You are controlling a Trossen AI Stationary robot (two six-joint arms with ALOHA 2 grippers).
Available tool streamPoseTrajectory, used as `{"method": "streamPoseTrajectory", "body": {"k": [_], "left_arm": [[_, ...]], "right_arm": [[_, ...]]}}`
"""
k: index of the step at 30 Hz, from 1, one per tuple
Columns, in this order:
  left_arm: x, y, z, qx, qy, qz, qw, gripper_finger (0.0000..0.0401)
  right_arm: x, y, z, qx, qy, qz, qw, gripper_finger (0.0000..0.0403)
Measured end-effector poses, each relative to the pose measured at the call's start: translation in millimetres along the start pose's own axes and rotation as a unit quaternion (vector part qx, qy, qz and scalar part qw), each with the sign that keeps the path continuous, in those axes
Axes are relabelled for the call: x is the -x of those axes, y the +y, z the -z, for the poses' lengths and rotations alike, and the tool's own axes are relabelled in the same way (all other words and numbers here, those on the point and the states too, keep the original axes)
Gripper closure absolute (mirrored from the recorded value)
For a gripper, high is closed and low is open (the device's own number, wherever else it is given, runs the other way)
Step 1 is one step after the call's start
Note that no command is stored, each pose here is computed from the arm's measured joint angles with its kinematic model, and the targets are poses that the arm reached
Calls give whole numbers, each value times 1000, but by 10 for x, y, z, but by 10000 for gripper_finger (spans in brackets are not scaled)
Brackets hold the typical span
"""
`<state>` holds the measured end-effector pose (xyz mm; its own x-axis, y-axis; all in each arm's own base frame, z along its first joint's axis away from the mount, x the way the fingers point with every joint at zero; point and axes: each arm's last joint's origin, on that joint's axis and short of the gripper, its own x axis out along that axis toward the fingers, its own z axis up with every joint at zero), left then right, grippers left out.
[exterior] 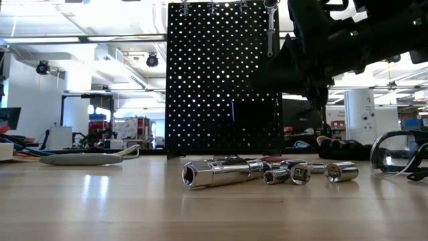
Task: Hang tools onto peg board
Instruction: Hang the red screwdriver on the peg board
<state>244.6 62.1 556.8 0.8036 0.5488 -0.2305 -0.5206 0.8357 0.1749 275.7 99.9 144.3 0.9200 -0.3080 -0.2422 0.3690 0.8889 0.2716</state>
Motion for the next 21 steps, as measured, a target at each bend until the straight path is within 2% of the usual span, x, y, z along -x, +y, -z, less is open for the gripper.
{"method": "streamPoseTrajectory", "body": {"k": [6,9,13,17,21], "left_arm": [[-175,69,60,18,25,-18,999,316],[-259,91,108,28,45,-5,999,316],[-376,72,191,39,82,0,996,316],[-442,49,215,47,92,-3,995,315],[-493,33,279,43,120,-23,992,278]], "right_arm": [[0,0,0,0,0,0,1000,336],[0,-1,2,1,1,0,1000,338],[0,-7,13,6,6,3,1000,332],[0,-11,20,8,9,4,1000,323],[0,-13,23,10,10,5,1000,318]]}}
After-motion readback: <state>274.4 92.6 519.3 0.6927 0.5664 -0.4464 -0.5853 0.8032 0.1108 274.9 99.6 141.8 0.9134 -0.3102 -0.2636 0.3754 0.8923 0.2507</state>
